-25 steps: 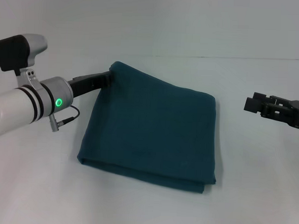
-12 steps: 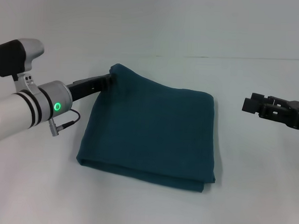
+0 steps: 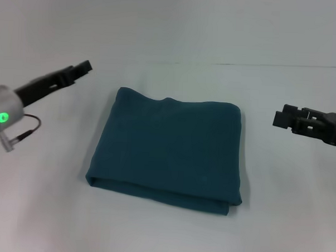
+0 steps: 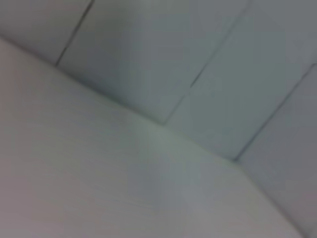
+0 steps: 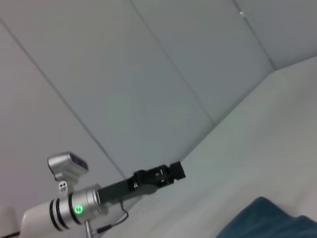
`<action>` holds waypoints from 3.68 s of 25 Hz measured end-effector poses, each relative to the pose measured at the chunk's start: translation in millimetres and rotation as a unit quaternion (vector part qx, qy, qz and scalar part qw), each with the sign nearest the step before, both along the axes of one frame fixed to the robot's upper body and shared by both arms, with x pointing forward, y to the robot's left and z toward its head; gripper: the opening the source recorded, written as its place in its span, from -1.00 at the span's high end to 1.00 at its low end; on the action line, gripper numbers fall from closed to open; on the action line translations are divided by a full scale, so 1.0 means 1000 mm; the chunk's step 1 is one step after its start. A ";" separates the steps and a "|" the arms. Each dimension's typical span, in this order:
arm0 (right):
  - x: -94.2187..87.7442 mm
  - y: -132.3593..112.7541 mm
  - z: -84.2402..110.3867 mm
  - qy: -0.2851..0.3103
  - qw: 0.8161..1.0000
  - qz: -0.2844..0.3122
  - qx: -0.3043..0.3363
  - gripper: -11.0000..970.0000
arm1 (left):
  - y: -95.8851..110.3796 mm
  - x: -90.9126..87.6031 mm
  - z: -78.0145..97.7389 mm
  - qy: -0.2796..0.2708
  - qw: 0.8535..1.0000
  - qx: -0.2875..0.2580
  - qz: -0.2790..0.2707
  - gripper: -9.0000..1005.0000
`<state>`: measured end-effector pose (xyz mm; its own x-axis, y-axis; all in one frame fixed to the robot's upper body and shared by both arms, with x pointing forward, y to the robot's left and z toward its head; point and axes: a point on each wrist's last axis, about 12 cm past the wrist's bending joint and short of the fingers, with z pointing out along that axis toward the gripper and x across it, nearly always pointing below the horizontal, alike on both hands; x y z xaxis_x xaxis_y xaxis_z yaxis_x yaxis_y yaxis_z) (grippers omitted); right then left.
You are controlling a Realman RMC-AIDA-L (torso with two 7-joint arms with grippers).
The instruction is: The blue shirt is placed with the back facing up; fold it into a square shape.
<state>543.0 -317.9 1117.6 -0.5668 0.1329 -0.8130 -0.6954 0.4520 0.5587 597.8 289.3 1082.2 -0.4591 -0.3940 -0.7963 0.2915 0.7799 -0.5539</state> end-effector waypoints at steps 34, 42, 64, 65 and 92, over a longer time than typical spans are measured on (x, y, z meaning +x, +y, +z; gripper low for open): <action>-0.010 0.051 -0.021 -0.051 0.985 0.143 -0.076 -0.85 | 0.016 -0.116 0.007 -0.121 0.936 0.059 -0.324 -0.86; -0.012 0.052 -0.021 -0.048 0.985 0.146 -0.073 -0.85 | 0.014 -0.117 0.008 -0.122 0.934 0.049 -0.332 -0.86; -0.013 0.051 -0.022 -0.044 0.986 0.144 -0.071 -0.87 | 0.014 -0.117 0.009 -0.119 0.934 0.043 -0.334 -0.86; -0.013 0.051 -0.022 -0.044 0.986 0.144 -0.070 -0.86 | 0.014 -0.117 0.009 -0.119 0.934 0.043 -0.334 -0.86; -0.014 0.052 -0.025 -0.038 0.987 0.140 -0.067 -0.86 | 0.013 -0.117 0.007 -0.118 0.934 0.044 -0.335 -0.86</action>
<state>528.7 -266.3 1092.6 -0.5026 -0.1320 -0.8544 -0.8411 0.3034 0.4478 480.4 302.1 1089.7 -0.3868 -0.0104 -0.9221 0.8362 0.4176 -0.3555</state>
